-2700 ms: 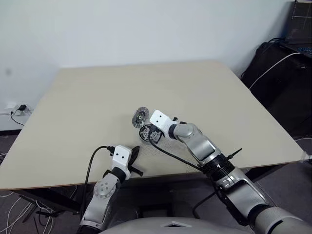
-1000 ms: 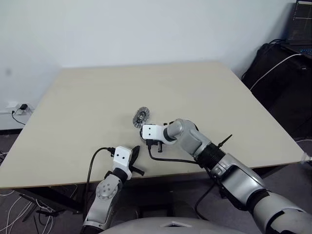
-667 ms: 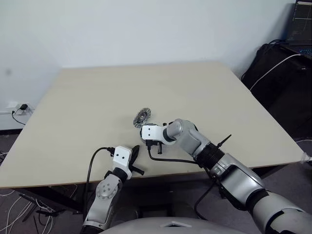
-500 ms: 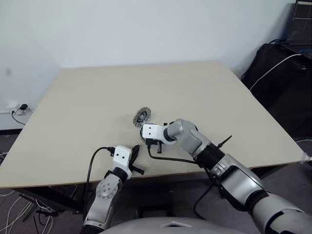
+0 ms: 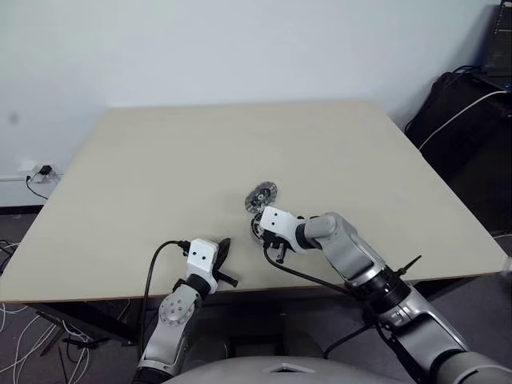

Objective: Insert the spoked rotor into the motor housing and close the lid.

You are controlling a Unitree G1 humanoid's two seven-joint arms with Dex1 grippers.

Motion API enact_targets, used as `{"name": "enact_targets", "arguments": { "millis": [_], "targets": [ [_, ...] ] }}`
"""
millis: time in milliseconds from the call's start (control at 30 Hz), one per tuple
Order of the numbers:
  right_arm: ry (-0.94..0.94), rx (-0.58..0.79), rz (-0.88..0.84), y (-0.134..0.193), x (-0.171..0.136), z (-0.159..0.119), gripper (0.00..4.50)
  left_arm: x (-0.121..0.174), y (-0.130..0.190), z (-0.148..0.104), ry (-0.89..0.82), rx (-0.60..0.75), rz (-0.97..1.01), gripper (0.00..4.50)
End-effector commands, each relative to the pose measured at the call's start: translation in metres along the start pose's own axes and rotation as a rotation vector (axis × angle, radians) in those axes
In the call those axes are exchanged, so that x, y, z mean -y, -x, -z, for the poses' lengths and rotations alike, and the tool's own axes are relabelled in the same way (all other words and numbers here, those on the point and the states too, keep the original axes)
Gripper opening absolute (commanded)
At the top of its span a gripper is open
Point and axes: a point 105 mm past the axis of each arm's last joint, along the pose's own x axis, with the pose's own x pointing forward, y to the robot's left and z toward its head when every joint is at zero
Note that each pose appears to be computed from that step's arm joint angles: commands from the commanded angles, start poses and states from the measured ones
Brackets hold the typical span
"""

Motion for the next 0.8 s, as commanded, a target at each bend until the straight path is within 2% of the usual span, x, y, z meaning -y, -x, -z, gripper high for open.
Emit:
{"name": "enact_targets", "arguments": {
  "millis": [33,233,533,667,800],
  "targets": [
    [-0.022,0.067,0.070,0.021,0.003,-0.011,0.01,0.004,-0.004,-0.010,-0.001,0.043,0.014,0.00],
    [-0.147,0.073,0.097,0.024,-0.016,-0.006,0.01,0.006,-0.004,-0.008,0.003,0.034,0.028,0.00],
    [-0.474,0.117,0.174,-0.002,-0.021,-0.029,0.01,0.008,-0.004,-0.008,0.003,0.027,0.043,0.00],
    [-0.468,0.122,0.148,-0.003,-0.022,-0.035,0.01,0.007,-0.004,-0.007,0.003,0.026,0.037,0.00],
    [-0.312,0.147,0.081,0.002,-0.027,-0.041,0.01,0.005,-0.003,-0.007,0.006,0.025,0.025,0.00]
  ]
}}
